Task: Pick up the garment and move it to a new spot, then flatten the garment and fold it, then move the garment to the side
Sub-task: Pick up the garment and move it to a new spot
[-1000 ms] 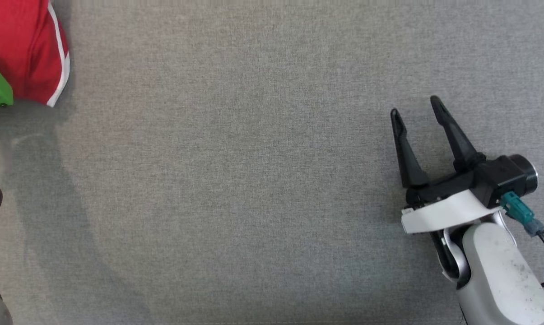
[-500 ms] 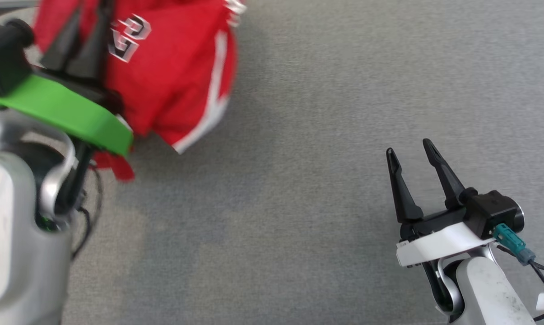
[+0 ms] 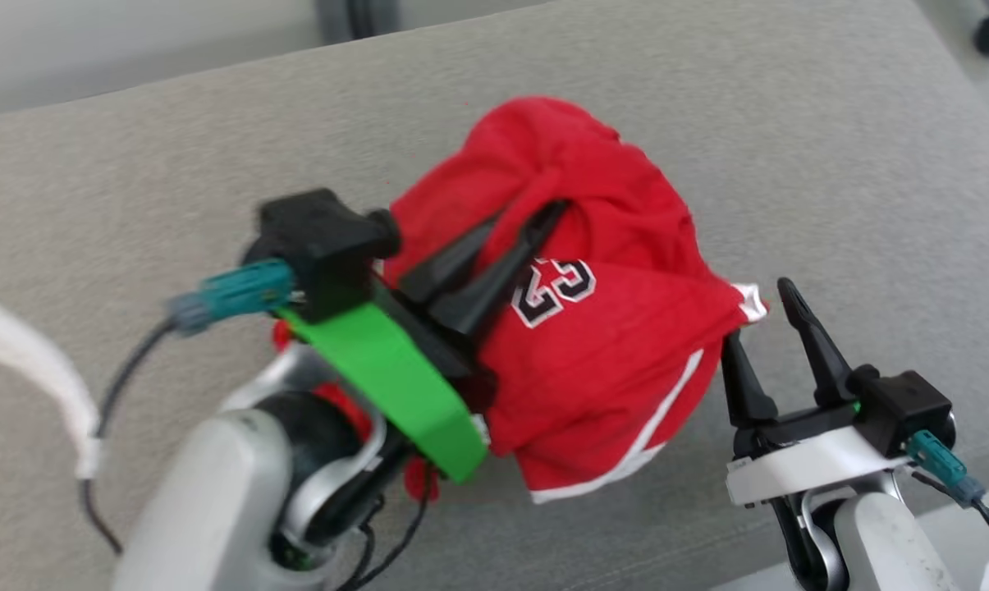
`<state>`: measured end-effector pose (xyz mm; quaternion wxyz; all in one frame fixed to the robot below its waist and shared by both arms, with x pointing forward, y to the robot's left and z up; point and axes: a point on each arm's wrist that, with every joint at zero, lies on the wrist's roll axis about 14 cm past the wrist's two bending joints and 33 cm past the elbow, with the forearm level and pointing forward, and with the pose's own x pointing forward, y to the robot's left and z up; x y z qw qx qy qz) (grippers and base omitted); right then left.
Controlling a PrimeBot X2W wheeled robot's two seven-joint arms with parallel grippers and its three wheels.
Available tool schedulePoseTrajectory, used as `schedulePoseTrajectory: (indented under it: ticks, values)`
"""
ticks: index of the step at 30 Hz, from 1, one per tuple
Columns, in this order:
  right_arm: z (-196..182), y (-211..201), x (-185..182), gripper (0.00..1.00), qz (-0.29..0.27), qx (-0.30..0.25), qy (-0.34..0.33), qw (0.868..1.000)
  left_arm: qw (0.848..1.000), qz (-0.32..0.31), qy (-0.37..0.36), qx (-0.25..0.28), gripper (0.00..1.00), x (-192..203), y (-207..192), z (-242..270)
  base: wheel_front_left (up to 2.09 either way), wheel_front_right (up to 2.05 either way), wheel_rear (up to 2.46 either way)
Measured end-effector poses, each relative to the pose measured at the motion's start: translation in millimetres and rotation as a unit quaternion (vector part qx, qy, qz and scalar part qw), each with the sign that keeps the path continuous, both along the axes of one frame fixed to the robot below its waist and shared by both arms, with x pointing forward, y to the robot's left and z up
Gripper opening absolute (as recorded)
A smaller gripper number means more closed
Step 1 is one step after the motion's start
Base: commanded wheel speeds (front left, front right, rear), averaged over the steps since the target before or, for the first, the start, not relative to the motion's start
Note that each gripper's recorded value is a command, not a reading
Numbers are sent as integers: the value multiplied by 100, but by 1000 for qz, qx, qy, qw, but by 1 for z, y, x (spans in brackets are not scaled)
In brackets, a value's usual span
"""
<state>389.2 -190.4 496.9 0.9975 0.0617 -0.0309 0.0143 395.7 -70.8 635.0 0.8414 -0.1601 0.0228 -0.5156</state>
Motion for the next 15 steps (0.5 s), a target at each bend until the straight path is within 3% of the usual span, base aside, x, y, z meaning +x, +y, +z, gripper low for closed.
schedulePoseTrajectory:
  ticks: [3, 7, 11, 13, 14, 15]
  values:
    - [-3, -27, -19, 100, -44, -2, 9, 999, 998, -9, 2, 55, 0, 1, -24, -37, 0, 0, 0]
    - [-5, -50, -42, 100, -87, -6, 18, 996, 992, -30, 56, 107, 0, -5, -55, -104, 0, 0, 0]
    - [-7, -67, -61, 100, -119, 1, 24, 993, 981, -44, 83, 171, 0, -17, -69, -168, 0, 0, 0]
    - [-5, -71, -66, 100, -127, 2, 23, 992, 979, -43, 83, 179, 3, -18, -73, -181, 0, 0, 0]
    - [-5, -73, -68, 100, -131, 2, 22, 991, 980, -43, 78, 177, 36, -19, -76, -184, 0, 0, 0]
    - [-4, -75, -70, 100, -134, 3, 21, 991, 981, -42, 76, 173, 53, -19, -78, -184, 0, 0, 0]
